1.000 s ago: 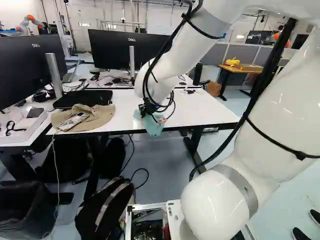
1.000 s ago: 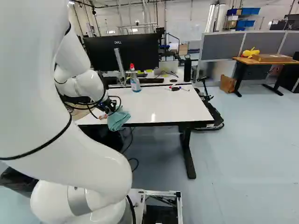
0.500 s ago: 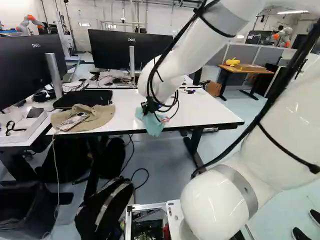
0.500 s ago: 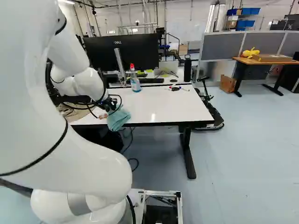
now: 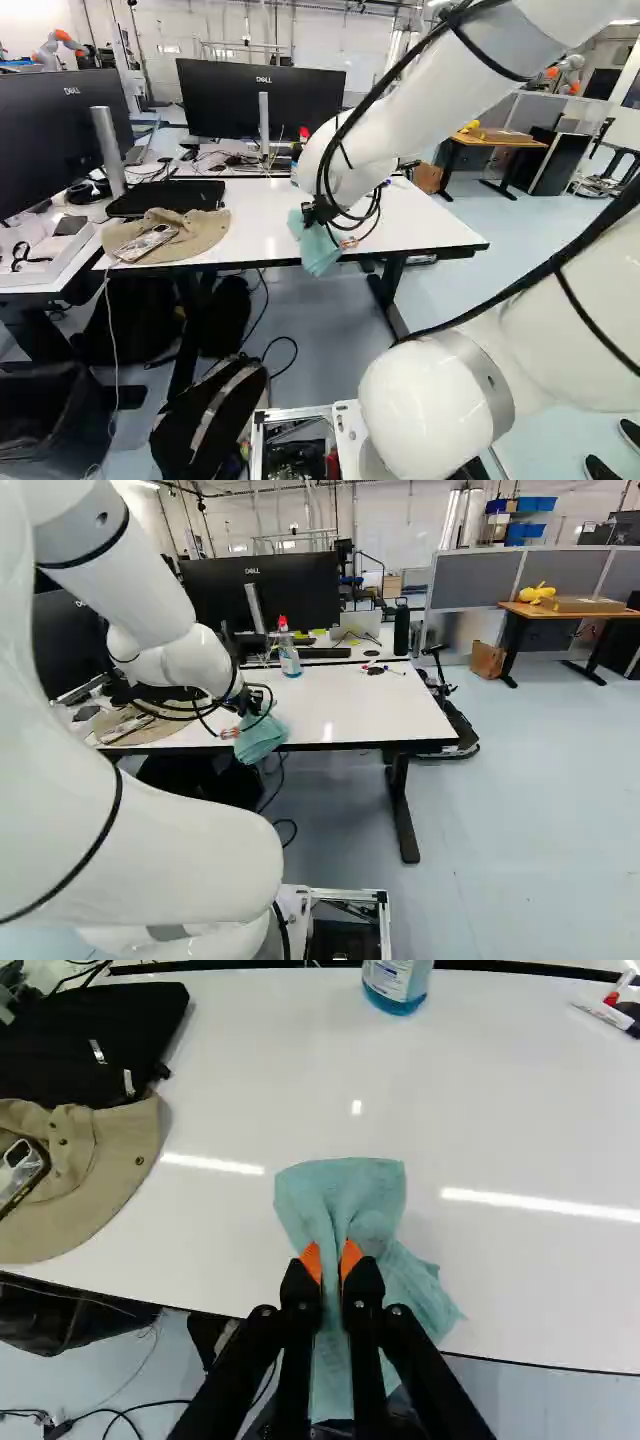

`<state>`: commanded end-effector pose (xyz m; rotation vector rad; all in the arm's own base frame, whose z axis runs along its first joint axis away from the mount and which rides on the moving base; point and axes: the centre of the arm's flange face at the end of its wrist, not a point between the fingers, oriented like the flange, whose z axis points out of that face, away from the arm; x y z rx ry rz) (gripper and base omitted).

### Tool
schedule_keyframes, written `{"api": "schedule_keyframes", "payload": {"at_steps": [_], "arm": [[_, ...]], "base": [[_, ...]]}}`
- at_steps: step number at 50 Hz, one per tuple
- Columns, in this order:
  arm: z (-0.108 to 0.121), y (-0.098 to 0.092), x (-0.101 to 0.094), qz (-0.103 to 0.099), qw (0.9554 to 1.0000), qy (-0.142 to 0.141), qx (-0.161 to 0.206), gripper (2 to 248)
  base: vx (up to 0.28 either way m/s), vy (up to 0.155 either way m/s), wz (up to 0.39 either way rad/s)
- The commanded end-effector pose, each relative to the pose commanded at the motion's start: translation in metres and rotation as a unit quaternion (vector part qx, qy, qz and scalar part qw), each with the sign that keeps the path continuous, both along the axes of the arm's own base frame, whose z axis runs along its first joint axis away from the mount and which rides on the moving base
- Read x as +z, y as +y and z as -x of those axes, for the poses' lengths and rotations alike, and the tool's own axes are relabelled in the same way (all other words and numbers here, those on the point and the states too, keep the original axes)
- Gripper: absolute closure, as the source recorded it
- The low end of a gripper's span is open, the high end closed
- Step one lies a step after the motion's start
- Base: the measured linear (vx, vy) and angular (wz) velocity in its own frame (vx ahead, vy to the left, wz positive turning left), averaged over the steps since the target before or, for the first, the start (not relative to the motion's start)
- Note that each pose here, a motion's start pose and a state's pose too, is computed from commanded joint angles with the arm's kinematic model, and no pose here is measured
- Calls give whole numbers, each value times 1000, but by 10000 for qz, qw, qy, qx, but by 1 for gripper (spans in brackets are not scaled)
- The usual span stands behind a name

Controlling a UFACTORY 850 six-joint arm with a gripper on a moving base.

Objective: Clean the table with the green towel

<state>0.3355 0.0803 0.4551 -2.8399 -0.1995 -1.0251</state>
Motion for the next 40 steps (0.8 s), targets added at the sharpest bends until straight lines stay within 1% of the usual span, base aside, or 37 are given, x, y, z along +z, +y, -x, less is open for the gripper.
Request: {"api": "schedule_keyframes", "payload": {"at_steps": [20, 40], "arm": [[3, -30, -1, -4, 9991, -21, -429, 209], [3, -60, -2, -4, 9962, -29, -870, 209]], "base": [[0, 0, 0], [0, 0, 0]]}}
